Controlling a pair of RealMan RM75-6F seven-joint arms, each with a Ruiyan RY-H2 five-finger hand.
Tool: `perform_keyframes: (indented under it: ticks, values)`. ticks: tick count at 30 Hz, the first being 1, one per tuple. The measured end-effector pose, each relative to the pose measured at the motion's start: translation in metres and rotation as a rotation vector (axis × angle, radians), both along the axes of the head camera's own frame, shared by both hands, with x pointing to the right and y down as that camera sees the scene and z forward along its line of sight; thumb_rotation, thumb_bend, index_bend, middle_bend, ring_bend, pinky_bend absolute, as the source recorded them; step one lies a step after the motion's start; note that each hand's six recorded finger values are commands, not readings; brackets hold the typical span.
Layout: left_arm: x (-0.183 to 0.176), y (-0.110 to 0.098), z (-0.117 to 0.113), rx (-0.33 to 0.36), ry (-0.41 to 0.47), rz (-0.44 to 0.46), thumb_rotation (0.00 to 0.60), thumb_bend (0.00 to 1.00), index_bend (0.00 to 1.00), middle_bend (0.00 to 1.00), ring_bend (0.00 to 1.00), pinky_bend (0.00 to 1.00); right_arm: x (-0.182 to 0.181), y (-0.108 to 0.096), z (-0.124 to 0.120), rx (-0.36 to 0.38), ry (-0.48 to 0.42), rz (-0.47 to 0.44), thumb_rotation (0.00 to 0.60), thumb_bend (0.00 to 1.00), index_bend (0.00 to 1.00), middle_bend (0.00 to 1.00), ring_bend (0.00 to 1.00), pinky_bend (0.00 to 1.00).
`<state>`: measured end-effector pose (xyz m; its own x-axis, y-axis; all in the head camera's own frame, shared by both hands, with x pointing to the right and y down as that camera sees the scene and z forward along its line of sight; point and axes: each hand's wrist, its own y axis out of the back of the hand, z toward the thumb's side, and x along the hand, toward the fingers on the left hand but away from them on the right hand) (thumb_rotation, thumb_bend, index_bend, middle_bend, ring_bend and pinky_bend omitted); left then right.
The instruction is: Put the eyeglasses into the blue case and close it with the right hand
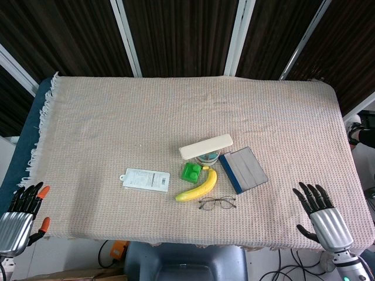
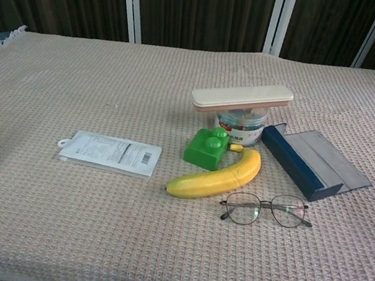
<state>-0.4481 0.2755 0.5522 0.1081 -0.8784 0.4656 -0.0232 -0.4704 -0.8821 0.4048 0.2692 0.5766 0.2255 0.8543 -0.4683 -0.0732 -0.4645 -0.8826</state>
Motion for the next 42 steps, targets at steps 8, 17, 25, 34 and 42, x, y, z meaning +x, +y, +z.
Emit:
perform_keyframes:
  ticks: [8, 17, 25, 34, 42]
  values:
    - [0.001, -0.002, 0.002, -0.008, 0.007, 0.006, 0.6, 0.42, 0.0, 0.0, 0.0, 0.02, -0.004, -0.001, 0.006, -0.003, -0.003, -0.006, 0.6, 0.3, 0.2, 0.0, 0.0, 0.0]
    - [0.002, -0.003, 0.002, -0.007, 0.018, 0.014, 0.6, 0.42, 0.0, 0.0, 0.0, 0.02, -0.051, -0.018, 0.037, -0.056, -0.025, -0.125, 0.6, 0.31, 0.39, 0.0, 0.0, 0.0]
    - [0.004, 0.0, 0.001, -0.011, 0.022, 0.033, 0.6, 0.42, 0.0, 0.0, 0.0, 0.02, -0.129, -0.039, 0.071, -0.085, -0.027, -0.249, 0.6, 0.43, 0.56, 0.07, 0.0, 0.0]
    - [0.001, 0.003, -0.004, -0.002, 0.034, 0.032, 0.6, 0.42, 0.0, 0.0, 0.0, 0.02, -0.188, -0.048, 0.1, -0.133, -0.049, -0.25, 0.6, 0.52, 0.61, 0.08, 0.0, 0.0]
    - [-0.001, 0.004, -0.007, 0.005, 0.041, 0.032, 0.6, 0.43, 0.0, 0.0, 0.0, 0.02, -0.216, -0.049, 0.118, -0.143, -0.015, -0.271, 0.6, 0.54, 0.62, 0.09, 0.0, 0.0]
